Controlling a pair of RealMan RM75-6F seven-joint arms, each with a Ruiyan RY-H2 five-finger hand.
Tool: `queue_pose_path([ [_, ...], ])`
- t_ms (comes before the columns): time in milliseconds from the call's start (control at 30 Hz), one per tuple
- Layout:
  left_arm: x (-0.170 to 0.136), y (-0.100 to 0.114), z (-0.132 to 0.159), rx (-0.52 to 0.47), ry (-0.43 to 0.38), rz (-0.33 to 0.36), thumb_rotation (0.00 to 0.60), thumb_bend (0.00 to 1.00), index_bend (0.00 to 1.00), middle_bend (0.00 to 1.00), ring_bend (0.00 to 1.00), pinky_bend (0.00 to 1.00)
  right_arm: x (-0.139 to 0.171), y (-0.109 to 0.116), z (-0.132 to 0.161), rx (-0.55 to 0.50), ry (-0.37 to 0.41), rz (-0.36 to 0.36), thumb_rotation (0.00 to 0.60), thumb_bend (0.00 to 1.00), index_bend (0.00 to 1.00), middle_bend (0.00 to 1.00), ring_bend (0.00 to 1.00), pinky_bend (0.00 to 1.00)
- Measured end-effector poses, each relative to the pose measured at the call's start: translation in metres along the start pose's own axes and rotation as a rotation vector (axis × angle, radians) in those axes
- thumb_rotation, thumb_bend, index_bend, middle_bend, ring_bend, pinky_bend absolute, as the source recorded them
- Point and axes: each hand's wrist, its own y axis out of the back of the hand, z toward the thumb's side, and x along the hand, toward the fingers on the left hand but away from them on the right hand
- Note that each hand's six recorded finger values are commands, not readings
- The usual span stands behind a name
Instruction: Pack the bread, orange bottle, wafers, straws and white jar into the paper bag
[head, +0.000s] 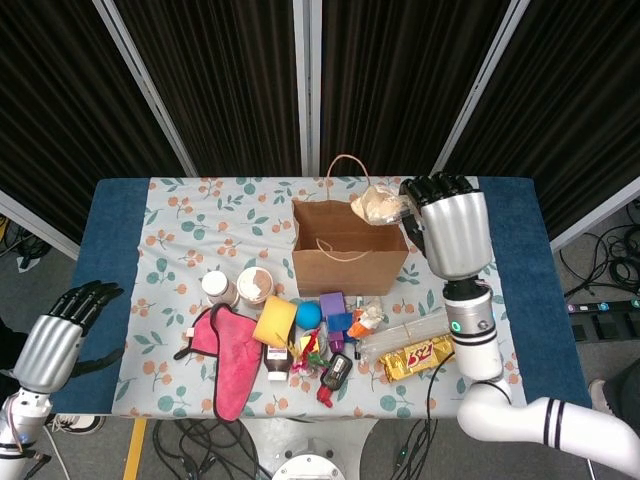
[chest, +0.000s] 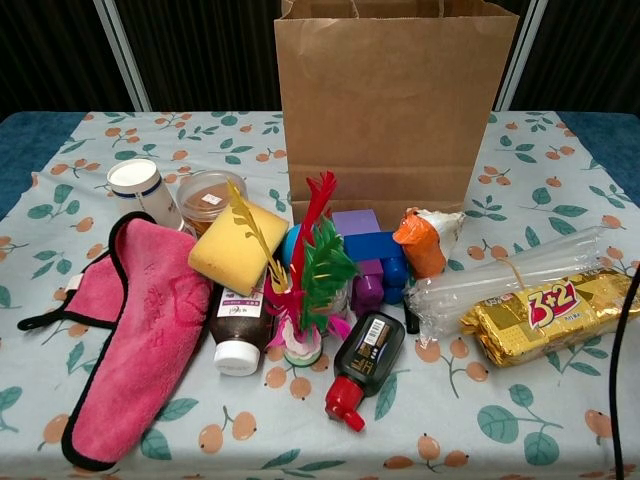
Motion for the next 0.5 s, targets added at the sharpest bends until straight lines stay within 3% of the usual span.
queue_pose_path([
  [200,0.001,-0.002,-0.003,0.017,-0.005,-0.02,0.6,0.1,0.22,0.29,0.17,0.22,0.004,-0.04,0.004,0.046,-0.008,0.073,0.6,0.5,0.8,0.61,0.54,0.61],
  [267,0.002,0.0,-0.005,0.021,-0.004,-0.02,0.6,0.1,0.22,0.29,0.17,0.22,0.005,-0.046,0.003,0.044,-0.012,0.09,0.6,0.43,0.77,0.58,0.52,0.59],
  [367,0.002,0.001,-0.008,0.02,0.005,-0.018,0.6,0.1,0.22,0.29,0.17,0.22,0.007,-0.054,0.004,0.03,-0.006,0.117,0.6,0.26,0.65,0.49,0.42,0.47],
  [500,0.001,0.001,-0.011,0.015,0.014,-0.018,0.6,0.1,0.22,0.29,0.17,0.22,0.007,-0.056,0.005,0.02,0.018,0.141,0.6,0.11,0.4,0.32,0.2,0.24],
])
